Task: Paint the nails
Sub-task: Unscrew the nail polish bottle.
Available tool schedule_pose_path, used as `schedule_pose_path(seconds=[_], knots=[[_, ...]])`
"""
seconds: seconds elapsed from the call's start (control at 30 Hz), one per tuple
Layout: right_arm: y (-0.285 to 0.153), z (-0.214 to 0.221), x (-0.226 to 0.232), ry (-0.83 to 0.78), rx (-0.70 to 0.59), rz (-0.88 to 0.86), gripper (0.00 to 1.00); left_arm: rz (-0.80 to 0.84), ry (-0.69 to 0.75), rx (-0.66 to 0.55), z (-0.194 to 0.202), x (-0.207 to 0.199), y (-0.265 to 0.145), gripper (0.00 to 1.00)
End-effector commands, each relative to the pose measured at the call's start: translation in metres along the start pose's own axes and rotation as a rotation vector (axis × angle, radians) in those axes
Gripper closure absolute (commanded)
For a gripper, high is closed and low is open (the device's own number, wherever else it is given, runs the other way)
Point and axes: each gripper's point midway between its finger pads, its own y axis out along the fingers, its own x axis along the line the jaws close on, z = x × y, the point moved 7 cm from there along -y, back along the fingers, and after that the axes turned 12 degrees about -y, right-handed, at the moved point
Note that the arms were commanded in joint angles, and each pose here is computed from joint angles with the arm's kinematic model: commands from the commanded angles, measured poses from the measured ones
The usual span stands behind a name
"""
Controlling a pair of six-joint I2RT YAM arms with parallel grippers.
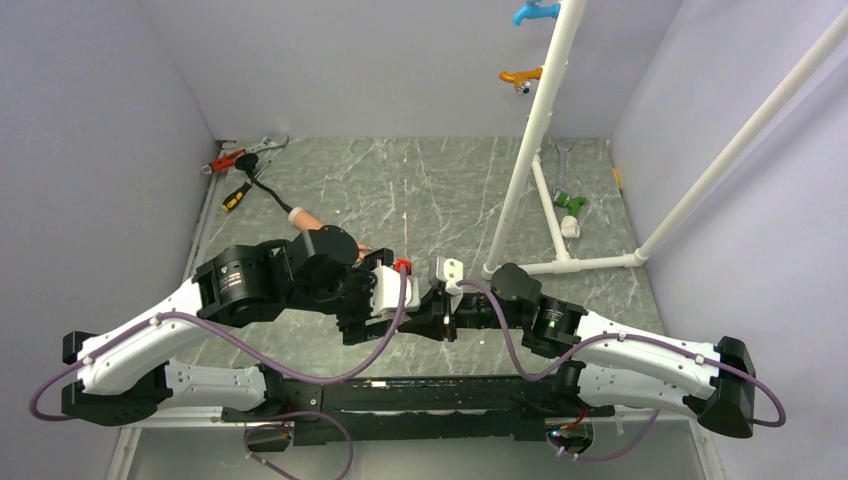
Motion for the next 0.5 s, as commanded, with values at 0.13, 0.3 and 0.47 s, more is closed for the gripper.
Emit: schedule_pose_path(seconds=[0.13,0.3,0.47], knots=[[0.0,-0.034,-0.003,-0.039,-0.122,-0.005,1.0,0.06,0.056,0.009,-0.003,-0.005,0.01,0.34],[-0.002,-0.035,-0.002,-0.042,-0.125,-0.002,1.0,0.045,0.072,0.034,-0.001,-0.002,0.017,0.38],[-0.005,-0.036,-0.001,-0.042,-0.13,0.002,1.0,0.036,0.059,0.079,0.001,-0.002,0.023,0.42]])
